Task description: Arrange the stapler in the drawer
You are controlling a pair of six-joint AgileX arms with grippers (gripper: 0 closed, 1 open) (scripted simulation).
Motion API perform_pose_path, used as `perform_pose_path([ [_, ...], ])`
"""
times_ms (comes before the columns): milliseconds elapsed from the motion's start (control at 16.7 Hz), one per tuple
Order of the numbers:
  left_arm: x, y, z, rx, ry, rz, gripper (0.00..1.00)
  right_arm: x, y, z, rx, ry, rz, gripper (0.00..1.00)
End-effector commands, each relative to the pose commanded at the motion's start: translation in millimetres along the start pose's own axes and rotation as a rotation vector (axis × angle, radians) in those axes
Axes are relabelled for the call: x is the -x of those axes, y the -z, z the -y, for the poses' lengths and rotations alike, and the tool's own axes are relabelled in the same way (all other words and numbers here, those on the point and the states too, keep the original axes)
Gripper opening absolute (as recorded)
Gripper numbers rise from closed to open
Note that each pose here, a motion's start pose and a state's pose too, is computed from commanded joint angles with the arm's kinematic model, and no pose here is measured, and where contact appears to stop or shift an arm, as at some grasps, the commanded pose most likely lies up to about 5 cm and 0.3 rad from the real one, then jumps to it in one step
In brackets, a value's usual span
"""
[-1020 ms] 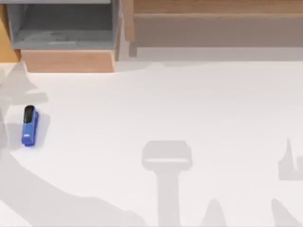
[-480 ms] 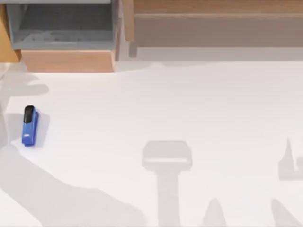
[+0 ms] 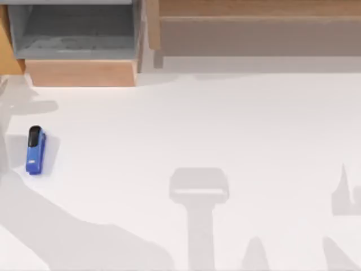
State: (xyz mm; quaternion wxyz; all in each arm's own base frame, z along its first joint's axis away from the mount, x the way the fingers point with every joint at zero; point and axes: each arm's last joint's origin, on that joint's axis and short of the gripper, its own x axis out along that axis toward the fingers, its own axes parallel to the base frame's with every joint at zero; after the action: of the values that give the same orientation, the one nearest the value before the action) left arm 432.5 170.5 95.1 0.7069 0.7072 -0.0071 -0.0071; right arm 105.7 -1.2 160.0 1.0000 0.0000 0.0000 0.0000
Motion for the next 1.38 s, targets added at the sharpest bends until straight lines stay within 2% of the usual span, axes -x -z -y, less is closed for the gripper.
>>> perform_pose_path([
  [360,0,0,0,0.0,0.0,0.0,0.02,0,0,0,0.0,0.0,0.0,1.0],
  [960,2,2,4,0.011,0.015,-0.004,0.0,0,0,0,0.0,0.0,0.0,1.0],
  [1380,52,2,7,0.017,0.024,-0.005,0.0,0,0,0,0.0,0.0,0.0,1.0],
])
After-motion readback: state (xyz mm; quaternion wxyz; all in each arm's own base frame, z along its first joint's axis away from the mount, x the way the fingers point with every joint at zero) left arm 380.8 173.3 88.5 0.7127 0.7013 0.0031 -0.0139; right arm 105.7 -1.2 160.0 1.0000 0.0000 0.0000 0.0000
